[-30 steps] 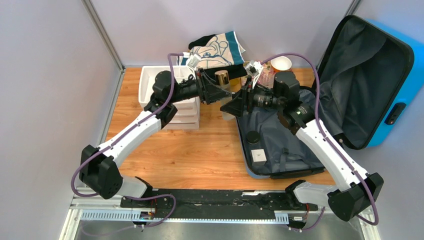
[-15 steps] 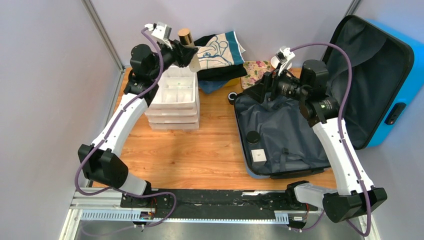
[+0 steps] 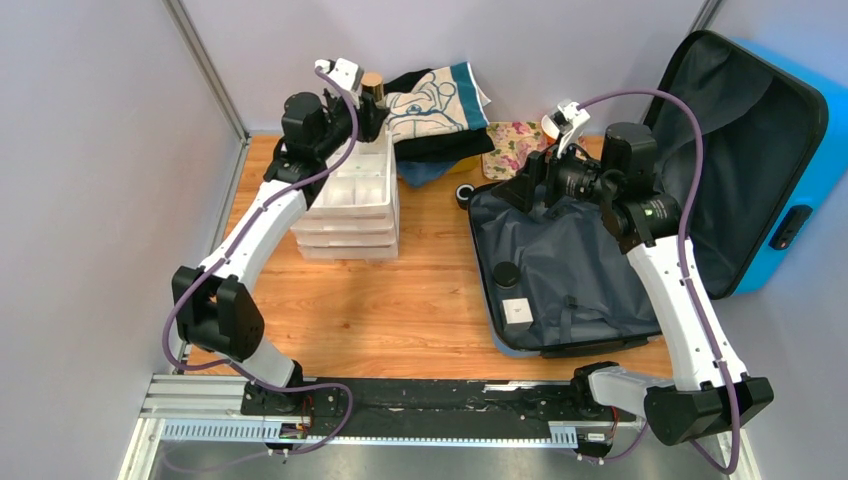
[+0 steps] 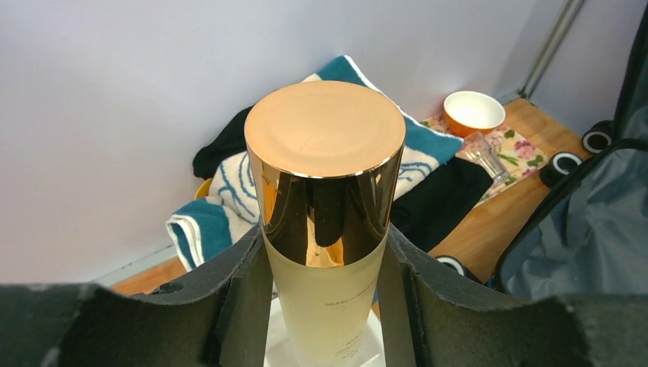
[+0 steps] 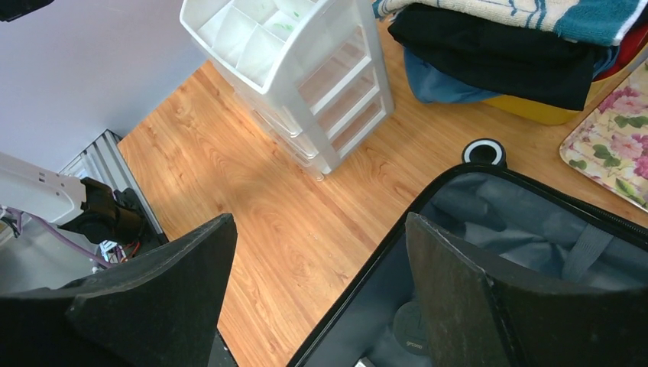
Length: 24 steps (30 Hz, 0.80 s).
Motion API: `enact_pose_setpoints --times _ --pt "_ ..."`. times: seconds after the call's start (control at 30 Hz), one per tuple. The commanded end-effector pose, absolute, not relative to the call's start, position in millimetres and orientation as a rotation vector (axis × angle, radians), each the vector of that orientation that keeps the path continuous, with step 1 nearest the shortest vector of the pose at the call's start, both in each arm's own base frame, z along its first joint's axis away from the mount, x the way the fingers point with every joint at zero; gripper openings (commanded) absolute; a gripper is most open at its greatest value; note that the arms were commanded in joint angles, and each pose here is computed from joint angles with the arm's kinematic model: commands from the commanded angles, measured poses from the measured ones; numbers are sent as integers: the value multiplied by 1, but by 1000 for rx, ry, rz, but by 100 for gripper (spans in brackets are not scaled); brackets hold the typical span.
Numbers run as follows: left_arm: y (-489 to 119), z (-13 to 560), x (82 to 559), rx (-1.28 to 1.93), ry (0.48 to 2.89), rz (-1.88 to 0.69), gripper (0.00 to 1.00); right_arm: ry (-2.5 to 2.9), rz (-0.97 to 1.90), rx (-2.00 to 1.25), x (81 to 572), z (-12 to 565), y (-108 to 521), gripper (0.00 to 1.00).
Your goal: Open, take out, and arrange the luggage
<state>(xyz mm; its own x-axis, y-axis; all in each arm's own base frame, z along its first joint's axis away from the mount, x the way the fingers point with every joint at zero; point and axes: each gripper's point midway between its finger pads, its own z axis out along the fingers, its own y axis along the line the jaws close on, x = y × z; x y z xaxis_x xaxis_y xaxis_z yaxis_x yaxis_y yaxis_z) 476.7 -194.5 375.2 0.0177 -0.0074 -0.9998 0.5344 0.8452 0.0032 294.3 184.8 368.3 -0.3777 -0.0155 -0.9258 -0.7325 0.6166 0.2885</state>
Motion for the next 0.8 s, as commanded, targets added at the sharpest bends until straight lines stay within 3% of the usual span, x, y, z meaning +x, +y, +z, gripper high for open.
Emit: enact_pose_setpoints --times 0.0,0.27,0.37,0.4,0.47,0.53,0.6,0.63,0.77 --pt "-183 416 473 441 1355 -370 0 1759 841 -618 292 386 181 85" --pt "-176 382 477 412 1418 -386 0 1843 810 -505 301 370 172 87" --pt "-171 375 476 360 1450 -402 9 1863 783 -561 298 358 170 92" --pt "-170 373 476 348 1461 -407 21 1876 782 -558 297 355 169 92" --pt "-169 366 473 320 1498 -426 32 1918 774 -548 299 346 167 93" --pt "-171 364 466 322 1510 -450 59 1945 753 -541 300 339 164 93" --pt "-169 369 459 310 1503 -462 76 1964 724 -554 301 332 160 93" --pt "-169 371 457 308 1505 -462 81 1973 707 -545 301 330 157 93" --pt "-158 386 443 301 1502 -424 82 2026 664 -583 297 316 151 94"
